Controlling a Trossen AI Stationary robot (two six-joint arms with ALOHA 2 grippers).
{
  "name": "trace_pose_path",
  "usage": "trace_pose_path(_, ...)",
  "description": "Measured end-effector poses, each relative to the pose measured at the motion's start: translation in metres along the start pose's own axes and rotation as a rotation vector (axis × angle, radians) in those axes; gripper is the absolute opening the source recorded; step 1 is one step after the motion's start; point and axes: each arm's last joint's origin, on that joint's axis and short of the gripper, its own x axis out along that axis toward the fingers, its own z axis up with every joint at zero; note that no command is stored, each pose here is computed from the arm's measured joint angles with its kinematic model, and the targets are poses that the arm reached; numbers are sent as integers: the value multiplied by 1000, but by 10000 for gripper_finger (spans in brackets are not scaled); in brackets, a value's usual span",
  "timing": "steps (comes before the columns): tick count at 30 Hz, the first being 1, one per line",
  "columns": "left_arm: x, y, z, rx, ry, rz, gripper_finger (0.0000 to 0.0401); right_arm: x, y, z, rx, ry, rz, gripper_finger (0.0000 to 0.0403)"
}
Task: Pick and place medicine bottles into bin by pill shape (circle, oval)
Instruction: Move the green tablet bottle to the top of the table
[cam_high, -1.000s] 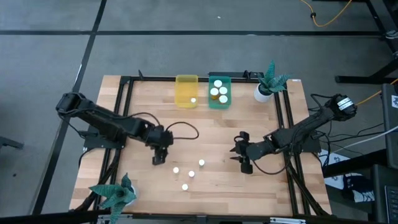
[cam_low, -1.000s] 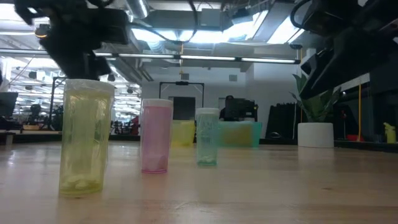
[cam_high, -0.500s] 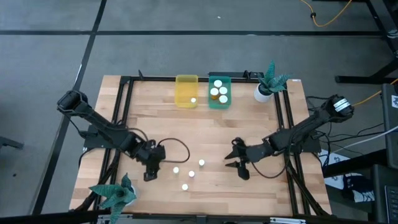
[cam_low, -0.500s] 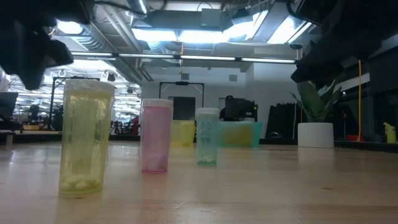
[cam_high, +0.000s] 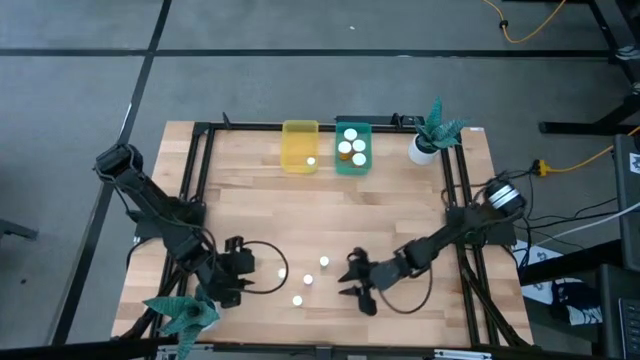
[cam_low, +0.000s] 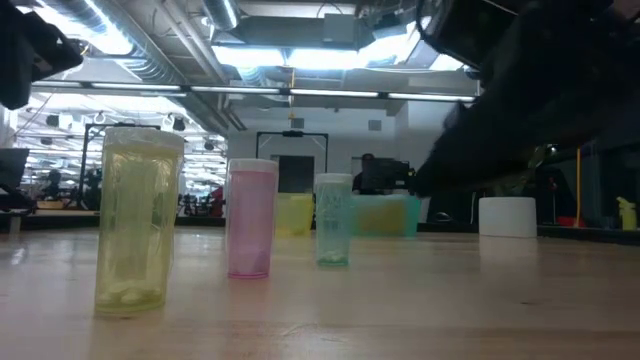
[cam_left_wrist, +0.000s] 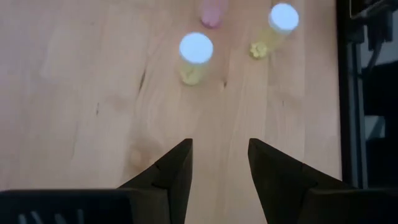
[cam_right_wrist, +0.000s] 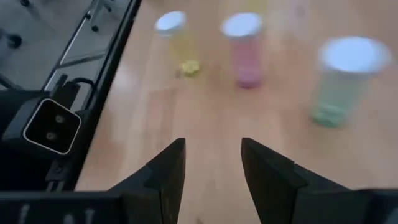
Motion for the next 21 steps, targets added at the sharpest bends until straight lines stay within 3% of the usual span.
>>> trace_pose_path(7,-2,-4,-1,3,-49,-2,150,38,19,9,-104,-17,19,158)
trace_pose_path(13,-2,-5,0,-1,-77,-2,150,47,15,7,-104,-68,-130,158)
trace_pose_path(21,-2,-5,1,2,-89,7,150,50,-1,12,-93,-51,-197,158)
